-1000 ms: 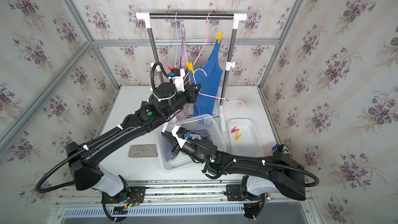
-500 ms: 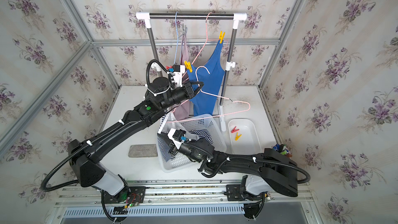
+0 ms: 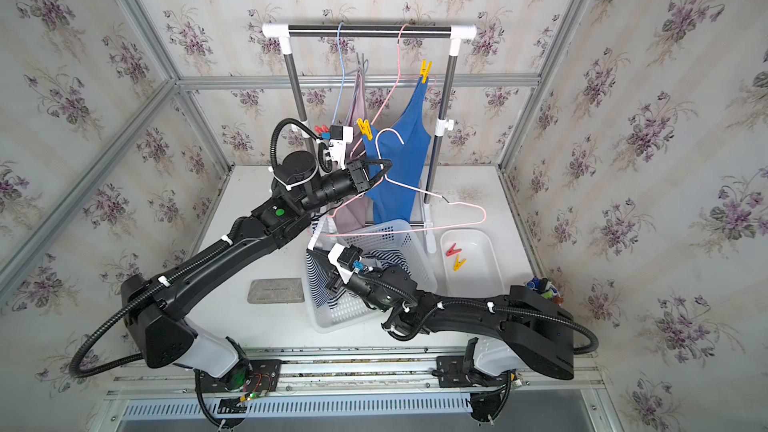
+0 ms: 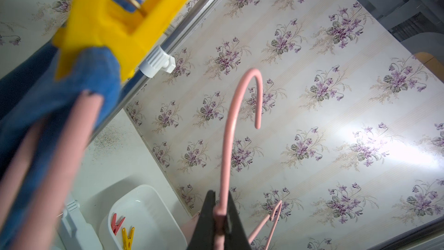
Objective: Remove the clothespins securing tank tops to the hanger
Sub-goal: Remove the tank top from the hanger.
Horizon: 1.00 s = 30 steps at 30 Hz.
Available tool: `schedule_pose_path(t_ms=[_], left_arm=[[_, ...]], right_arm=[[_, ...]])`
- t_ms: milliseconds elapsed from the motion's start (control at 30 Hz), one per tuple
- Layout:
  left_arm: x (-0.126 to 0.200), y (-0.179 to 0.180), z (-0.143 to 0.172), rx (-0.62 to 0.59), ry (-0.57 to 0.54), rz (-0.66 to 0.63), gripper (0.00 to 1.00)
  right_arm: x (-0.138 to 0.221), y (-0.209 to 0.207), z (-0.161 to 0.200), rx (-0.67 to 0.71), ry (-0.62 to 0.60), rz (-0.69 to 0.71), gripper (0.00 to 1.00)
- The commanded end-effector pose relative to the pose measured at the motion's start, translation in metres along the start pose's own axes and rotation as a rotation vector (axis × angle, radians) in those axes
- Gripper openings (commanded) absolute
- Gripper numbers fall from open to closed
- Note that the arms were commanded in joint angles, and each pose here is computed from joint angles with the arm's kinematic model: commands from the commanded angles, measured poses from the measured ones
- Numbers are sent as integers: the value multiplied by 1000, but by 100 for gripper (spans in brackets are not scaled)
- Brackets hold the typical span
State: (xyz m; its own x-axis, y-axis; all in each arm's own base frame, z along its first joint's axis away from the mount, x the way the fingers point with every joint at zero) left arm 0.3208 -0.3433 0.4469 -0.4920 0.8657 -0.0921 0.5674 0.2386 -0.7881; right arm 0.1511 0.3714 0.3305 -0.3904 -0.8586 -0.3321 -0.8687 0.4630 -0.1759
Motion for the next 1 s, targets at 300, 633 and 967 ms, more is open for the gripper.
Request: schedule_pose_path(t_ms=[300, 633, 967], left_arm=[[13, -32, -11, 45, -24, 109, 0], [13, -28, -6, 54, -8, 106, 0], [10, -26, -2, 74, 2, 114, 0]], right_arm=[[-22, 14, 34, 69, 41, -85, 0], [-4, -9, 3, 118, -68, 28, 0], [-32, -14, 4, 104, -50, -1, 0]])
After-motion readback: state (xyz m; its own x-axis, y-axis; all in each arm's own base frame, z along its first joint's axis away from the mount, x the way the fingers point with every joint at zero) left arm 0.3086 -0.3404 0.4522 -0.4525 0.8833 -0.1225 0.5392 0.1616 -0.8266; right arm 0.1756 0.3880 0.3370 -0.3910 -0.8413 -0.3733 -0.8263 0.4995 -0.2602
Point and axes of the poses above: each gripper's point midway between its finger pads, its own x axis back along the fingers, its own y axis along the line the jaws close on, z = x × y, the point moved 3 cm from there along x, back along the fingers, and after that the axes turned 4 degrees about x, right-handed, at the moved point
